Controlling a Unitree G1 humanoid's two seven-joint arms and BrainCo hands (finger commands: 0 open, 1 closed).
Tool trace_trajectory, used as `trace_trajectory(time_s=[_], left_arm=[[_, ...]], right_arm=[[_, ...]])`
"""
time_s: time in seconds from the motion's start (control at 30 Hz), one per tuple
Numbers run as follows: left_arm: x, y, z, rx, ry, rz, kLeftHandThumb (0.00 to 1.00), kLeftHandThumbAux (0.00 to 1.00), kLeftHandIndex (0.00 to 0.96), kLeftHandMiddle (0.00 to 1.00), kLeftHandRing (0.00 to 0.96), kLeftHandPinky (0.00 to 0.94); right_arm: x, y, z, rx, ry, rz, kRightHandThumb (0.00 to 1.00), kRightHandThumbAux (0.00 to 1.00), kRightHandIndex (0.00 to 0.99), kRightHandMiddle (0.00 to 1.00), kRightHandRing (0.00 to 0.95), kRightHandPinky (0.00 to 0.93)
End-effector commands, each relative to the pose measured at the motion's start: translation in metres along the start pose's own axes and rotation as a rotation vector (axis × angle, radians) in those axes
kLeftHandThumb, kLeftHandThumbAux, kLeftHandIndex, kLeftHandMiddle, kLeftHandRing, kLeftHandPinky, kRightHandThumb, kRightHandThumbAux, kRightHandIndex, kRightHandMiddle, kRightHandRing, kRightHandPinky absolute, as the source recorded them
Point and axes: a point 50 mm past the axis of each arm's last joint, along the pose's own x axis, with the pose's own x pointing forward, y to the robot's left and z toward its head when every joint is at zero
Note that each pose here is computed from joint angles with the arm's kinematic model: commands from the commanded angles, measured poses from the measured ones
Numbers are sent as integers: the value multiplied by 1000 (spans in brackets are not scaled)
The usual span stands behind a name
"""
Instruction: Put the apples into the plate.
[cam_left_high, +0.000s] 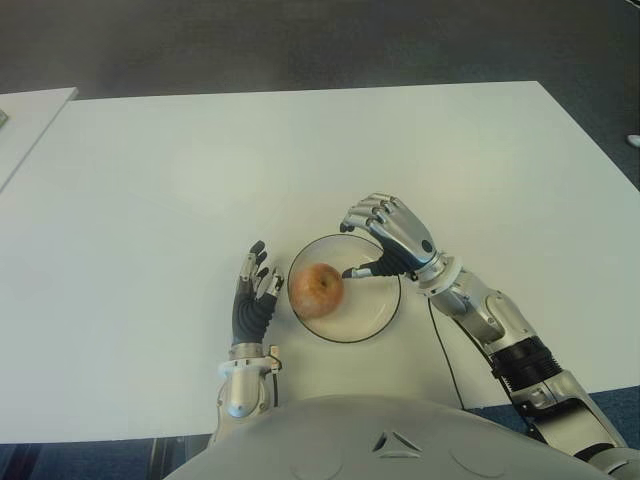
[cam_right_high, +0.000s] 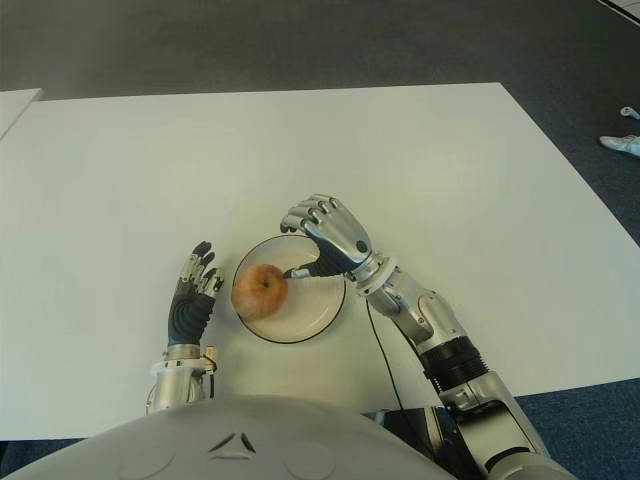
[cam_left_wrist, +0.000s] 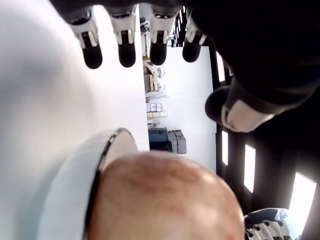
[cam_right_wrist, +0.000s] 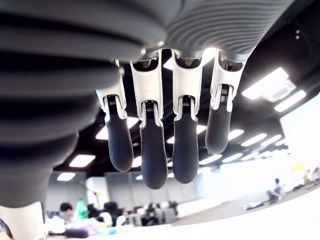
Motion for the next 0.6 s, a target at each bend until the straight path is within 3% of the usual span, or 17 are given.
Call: trace_trajectory(time_s=[0.03,0.1,0.13,0.2,0.3,0.4,0.6], left_arm=[[0,-3,-1,-22,14,11,5,532,56,78,97,138],[0,-3,-1,-22,15,9,7,528,55,74,95,132],[0,-3,-1,-20,15,7,7,527,54,73,94,131],[0,-3,-1,-18,15,4,10,523,50,66,87,124],[0,-2,-1,-17,15,1,12,519,50,64,84,130],[0,-2,-2,-16,15,0,12,517,52,67,87,132],[1,0,-2,-6,14,-2,3,512,50,65,83,117]], right_arm=[[-6,-7,-3,89,90,0,800,690,424,665,781,763],[-6,-10,-4,124,110,2,829,681,414,570,694,618],[-7,-12,-7,147,123,9,832,680,413,557,676,589],[-9,-15,-13,185,146,22,831,680,410,512,491,423],[-9,-19,-19,234,177,36,522,588,264,319,281,237],[-10,-22,-24,312,226,37,347,537,171,234,195,175],[-13,-24,-27,474,314,14,198,468,106,172,151,164]])
